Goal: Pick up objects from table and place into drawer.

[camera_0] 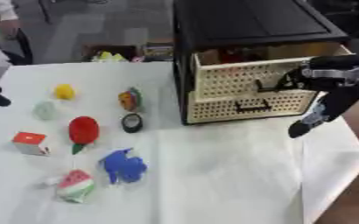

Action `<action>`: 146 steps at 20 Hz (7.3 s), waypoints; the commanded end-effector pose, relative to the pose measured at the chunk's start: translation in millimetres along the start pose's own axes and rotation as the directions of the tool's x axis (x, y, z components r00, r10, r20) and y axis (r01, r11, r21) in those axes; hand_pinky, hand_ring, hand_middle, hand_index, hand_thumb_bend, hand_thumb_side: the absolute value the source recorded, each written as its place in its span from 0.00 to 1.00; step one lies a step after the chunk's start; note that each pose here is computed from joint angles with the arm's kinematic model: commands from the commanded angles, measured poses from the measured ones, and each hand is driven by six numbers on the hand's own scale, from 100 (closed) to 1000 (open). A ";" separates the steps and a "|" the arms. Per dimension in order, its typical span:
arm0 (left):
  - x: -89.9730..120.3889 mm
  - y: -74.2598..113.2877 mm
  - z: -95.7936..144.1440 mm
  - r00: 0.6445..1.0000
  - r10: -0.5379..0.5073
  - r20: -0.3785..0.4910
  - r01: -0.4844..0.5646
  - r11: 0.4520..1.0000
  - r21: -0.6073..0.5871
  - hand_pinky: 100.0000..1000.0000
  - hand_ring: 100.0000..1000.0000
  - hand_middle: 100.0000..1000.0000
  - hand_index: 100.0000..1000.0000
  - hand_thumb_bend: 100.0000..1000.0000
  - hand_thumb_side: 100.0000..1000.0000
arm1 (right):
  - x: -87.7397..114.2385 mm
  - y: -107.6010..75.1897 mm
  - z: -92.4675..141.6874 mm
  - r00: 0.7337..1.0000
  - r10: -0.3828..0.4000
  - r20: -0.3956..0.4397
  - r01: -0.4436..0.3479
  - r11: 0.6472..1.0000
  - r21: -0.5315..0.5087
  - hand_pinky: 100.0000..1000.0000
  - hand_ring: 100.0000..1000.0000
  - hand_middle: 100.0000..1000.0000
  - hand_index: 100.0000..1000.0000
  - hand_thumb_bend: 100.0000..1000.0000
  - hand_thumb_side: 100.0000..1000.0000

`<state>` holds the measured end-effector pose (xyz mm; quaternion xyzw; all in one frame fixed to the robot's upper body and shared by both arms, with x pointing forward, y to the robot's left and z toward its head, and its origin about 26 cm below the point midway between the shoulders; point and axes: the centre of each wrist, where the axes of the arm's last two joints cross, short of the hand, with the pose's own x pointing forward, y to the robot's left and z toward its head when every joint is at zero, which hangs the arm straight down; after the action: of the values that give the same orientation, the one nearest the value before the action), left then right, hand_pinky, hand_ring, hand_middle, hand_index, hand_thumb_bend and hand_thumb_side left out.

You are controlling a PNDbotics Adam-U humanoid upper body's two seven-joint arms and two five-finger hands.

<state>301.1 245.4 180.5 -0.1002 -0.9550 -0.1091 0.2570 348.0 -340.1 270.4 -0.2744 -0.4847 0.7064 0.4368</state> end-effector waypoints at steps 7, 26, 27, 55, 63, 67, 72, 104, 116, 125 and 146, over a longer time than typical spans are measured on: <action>6.4 3.2 -6.9 0.999 -0.016 0.031 0.016 1.000 -0.010 0.50 0.58 0.57 0.76 0.00 0.87 | -1.4 -2.0 16.8 1.000 0.002 -0.020 -0.002 1.000 0.007 0.00 0.00 0.00 0.81 0.90 0.73; 6.6 3.9 -6.7 0.999 -0.020 0.028 0.020 1.000 -0.009 0.50 0.58 0.57 0.76 0.00 0.87 | 2.7 2.2 24.3 1.000 -0.013 -0.011 0.013 1.000 0.006 0.00 0.00 0.00 0.79 0.89 0.73; 6.6 4.0 -6.8 0.999 -0.020 0.028 0.020 1.000 -0.010 0.50 0.58 0.57 0.76 0.00 0.87 | 2.1 3.0 24.8 1.000 -0.014 -0.014 0.014 1.000 0.008 0.00 0.00 0.00 0.79 0.89 0.72; 6.8 4.0 -7.5 0.999 -0.019 0.030 0.019 1.000 -0.011 0.50 0.58 0.57 0.76 0.00 0.86 | 25.1 3.0 30.9 0.998 0.040 0.052 -0.041 0.999 0.009 0.00 0.00 0.00 0.80 0.89 0.72; 7.1 4.8 -7.6 0.999 -0.021 0.031 0.021 1.000 -0.007 0.50 0.58 0.57 0.76 0.00 0.86 | 25.3 8.6 32.4 0.998 0.035 0.048 -0.037 0.999 0.032 0.00 0.00 0.00 0.80 0.89 0.70; 7.0 4.8 -7.5 0.999 -0.022 0.030 0.022 1.000 -0.007 0.50 0.58 0.57 0.76 0.00 0.86 | 24.1 12.0 33.0 0.999 0.025 0.042 -0.027 0.999 0.042 0.00 0.00 0.00 0.79 0.88 0.69; 7.0 4.9 -7.5 0.999 -0.023 0.031 0.024 1.000 -0.007 0.50 0.58 0.57 0.76 0.00 0.86 | 19.6 17.4 32.9 1.000 0.000 0.024 -0.002 0.999 0.054 0.00 0.00 0.00 0.79 0.88 0.68; 7.1 5.3 -7.2 0.999 -0.024 0.031 0.025 1.000 -0.008 0.50 0.58 0.58 0.75 0.00 0.86 | 27.2 9.1 39.7 0.998 0.047 0.028 -0.046 0.998 -0.037 0.00 0.00 0.00 0.86 0.91 0.76; 7.4 6.1 -7.3 0.999 -0.026 0.032 0.027 1.000 -0.006 0.50 0.58 0.58 0.75 0.00 0.86 | 31.1 2.8 47.9 0.998 0.068 0.016 -0.065 0.988 -0.143 0.00 0.00 0.00 0.86 0.92 0.83; 7.6 7.2 -6.7 0.999 -0.033 0.030 0.033 0.999 0.001 0.50 0.58 0.58 0.75 0.00 0.86 | 29.7 -0.7 55.7 0.999 0.038 0.008 -0.035 0.971 -0.237 0.00 0.00 0.00 0.85 0.91 0.90; 7.7 8.5 -5.4 0.999 -0.042 0.031 0.042 0.999 0.009 0.50 0.58 0.58 0.75 0.00 0.86 | 37.5 -21.7 71.8 1.000 -0.007 -0.002 0.005 0.836 -0.548 0.00 0.00 0.00 0.81 0.71 1.00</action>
<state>301.3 249.9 182.6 -0.0884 -0.9577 -0.1011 0.2543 284.5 -336.6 306.5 -0.3749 -0.6558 0.5471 0.3606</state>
